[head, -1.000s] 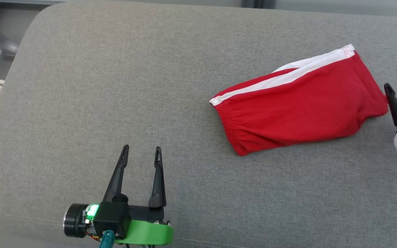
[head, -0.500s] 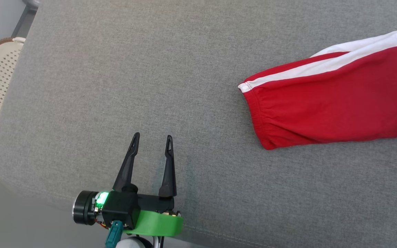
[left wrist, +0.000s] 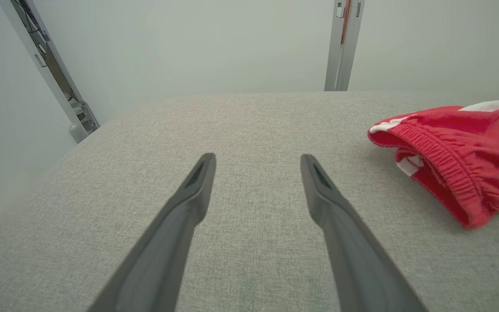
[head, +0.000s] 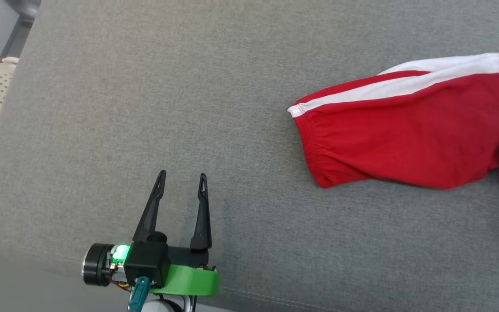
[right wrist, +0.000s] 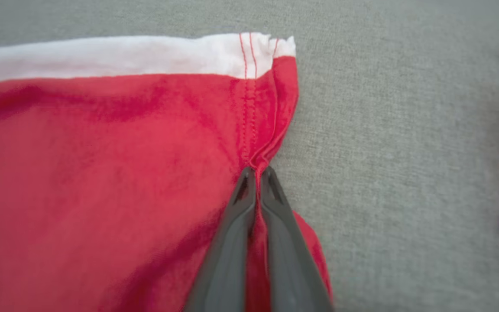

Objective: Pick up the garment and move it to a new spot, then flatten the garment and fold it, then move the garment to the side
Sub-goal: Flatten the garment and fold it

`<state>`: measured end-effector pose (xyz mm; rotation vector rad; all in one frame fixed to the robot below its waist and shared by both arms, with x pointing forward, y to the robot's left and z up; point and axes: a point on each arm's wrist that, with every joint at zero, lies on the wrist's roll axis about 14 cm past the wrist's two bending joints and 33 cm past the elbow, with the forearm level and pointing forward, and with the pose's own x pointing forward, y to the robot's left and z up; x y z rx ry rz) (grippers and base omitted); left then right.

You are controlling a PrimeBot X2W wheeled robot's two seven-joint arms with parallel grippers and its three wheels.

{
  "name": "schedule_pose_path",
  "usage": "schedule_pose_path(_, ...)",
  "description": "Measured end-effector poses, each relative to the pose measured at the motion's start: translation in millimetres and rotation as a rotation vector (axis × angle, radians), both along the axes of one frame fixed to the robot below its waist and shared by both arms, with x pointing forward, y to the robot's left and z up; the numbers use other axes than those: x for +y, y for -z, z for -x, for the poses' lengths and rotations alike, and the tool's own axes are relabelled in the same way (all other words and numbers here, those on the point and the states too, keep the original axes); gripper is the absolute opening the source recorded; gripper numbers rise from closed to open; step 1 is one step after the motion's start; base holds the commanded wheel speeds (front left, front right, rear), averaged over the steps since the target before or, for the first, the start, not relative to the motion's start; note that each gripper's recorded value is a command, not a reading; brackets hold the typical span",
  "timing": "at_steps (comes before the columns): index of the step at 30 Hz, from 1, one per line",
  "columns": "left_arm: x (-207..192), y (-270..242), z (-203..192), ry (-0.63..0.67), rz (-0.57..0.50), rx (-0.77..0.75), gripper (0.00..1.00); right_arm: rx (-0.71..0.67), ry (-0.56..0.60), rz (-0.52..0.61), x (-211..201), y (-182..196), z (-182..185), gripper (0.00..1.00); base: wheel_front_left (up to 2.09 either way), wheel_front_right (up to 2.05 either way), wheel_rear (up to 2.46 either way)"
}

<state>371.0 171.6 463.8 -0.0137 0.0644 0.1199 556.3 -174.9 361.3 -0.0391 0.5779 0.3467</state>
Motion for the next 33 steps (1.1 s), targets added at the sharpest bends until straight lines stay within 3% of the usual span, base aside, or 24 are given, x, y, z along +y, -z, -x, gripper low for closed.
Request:
schedule_pose_path(6,-14.4,-6.1,-3.8,0.054,0.014,-0.028,1.0,-0.024,0.034,0.059,-39.3,-15.1,30.8,0.0,0.0,0.0,0.0)
schedule_pose_path(10,-25.5,-11.7,-4.8,0.092,0.017,-0.049,1.0,-0.083,0.069,0.138,-78.0,-42.4,41.3,0.0,0.0,0.0,0.0)
schedule_pose_path(14,-33.3,-19.7,-2.6,0.119,0.009,-0.075,1.0,-0.152,0.083,0.161,-90.1,-71.5,47.7,0.0,0.0,0.0,0.0)
schedule_pose_path(25,-35.3,-38.0,15.6,0.135,-0.005,-0.13,1.0,-0.317,0.013,0.044,-29.7,-143.5,52.4,0.0,0.0,0.0,0.0)
schedule_pose_path(33,-28.2,-43.8,28.0,0.111,-0.008,-0.146,1.0,-0.347,-0.088,-0.054,44.1,-159.9,51.1,0.0,0.0,0.0,0.0)
